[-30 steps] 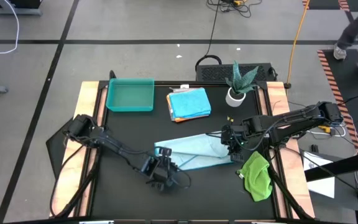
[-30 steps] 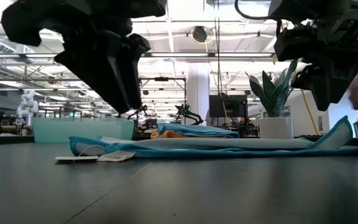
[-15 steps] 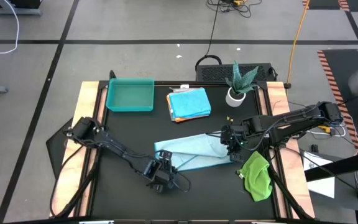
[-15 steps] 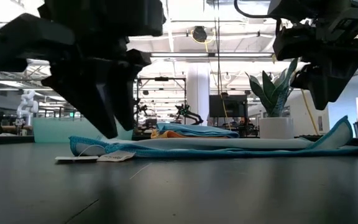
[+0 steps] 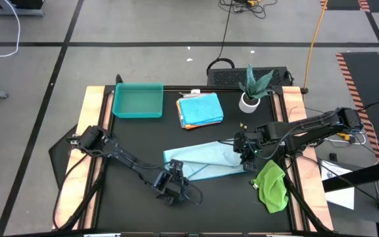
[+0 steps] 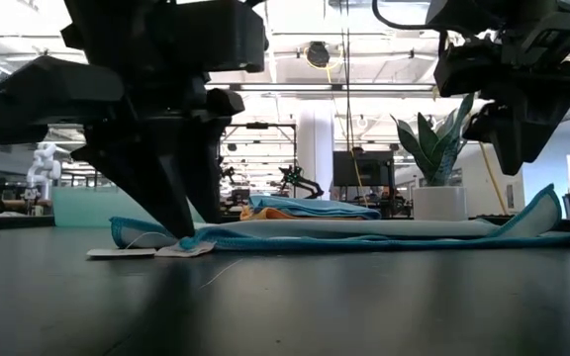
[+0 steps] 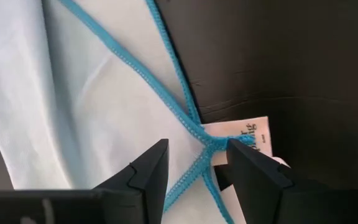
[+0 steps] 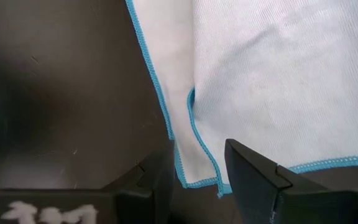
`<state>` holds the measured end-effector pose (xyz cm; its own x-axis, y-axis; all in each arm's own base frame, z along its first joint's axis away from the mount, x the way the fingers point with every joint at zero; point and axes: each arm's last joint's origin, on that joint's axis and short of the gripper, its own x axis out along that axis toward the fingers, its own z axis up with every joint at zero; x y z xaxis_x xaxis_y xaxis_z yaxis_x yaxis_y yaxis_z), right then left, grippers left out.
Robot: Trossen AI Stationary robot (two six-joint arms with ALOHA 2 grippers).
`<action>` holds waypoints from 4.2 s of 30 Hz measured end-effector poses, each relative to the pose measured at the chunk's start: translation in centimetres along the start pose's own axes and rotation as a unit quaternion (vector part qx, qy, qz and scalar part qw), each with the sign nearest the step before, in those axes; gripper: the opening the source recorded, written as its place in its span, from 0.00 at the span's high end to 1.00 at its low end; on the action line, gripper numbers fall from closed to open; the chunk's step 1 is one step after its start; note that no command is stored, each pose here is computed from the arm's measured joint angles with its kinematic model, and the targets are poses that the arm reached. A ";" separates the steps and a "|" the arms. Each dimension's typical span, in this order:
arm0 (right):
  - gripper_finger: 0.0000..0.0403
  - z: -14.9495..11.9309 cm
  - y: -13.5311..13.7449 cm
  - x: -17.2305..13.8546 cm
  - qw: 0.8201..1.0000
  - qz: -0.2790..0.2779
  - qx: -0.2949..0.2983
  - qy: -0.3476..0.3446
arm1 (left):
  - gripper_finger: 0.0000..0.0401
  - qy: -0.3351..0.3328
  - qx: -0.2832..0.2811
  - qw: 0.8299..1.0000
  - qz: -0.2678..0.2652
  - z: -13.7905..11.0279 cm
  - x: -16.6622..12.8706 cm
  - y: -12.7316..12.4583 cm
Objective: Fold microfiber towels
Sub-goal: Fold the light blue microfiber towel
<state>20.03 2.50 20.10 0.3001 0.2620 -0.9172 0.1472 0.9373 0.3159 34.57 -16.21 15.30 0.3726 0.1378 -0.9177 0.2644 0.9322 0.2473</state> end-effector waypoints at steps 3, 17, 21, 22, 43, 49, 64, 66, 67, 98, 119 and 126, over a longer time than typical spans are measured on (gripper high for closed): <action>0.67 0.0 0.0 0.0 1.000 0.000 0.000 -0.001 | 0.59 0.000 -0.009 1.000 0.001 0.0 0.0 0.0; 0.67 0.0 0.0 0.0 1.000 0.001 0.002 -0.002 | 0.97 0.005 -0.097 0.995 -0.010 0.1 0.2 1.1; 0.67 0.0 0.0 0.0 1.000 0.001 0.002 -0.002 | 0.97 -0.001 -0.130 0.991 -0.009 0.5 -0.2 1.8; 0.67 0.0 0.0 0.0 1.000 0.001 0.002 -0.001 | 0.98 -0.006 -0.134 0.991 -0.011 0.7 -0.6 1.9; 0.67 0.0 0.0 0.0 1.000 0.001 0.000 -0.001 | 0.99 0.118 -0.067 0.990 -0.038 0.0 -5.0 0.7; 0.67 -0.5 -0.1 0.0 1.000 -0.007 0.019 0.024 | 0.98 0.116 -0.080 0.990 -0.029 0.0 -5.0 0.8; 0.98 -1.8 -0.7 4.3 0.997 0.049 0.064 0.011 | 0.98 0.115 -0.119 0.986 -0.026 0.0 -5.0 0.8; 0.99 -2.2 -0.3 5.0 0.996 0.067 0.061 0.016 | 0.98 0.116 -0.120 0.986 -0.027 0.0 -5.0 0.8; 0.99 -2.5 -0.1 5.3 0.995 0.073 0.058 0.028 | 0.98 0.116 -0.122 0.985 -0.028 0.0 -5.0 0.8; 1.00 -4.3 -0.4 3.5 0.997 0.041 0.050 0.049 | 0.62 0.189 -0.228 0.954 -0.039 -1.1 -5.1 1.1; 1.00 0.0 -1.3 7.6 0.996 0.011 0.056 -0.074 | 0.46 0.166 -0.415 0.890 0.090 -1.2 -3.8 6.3; 1.00 -0.8 -2.4 8.0 0.997 -0.045 0.054 -0.021 | 0.46 0.177 -0.416 0.888 0.088 -1.3 -3.7 7.0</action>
<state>21.31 2.51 11.83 0.3199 0.1656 -0.9329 0.2762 0.9255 0.2591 33.87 -9.76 19.99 0.0009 0.2643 -0.9645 -0.5737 0.7901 0.2159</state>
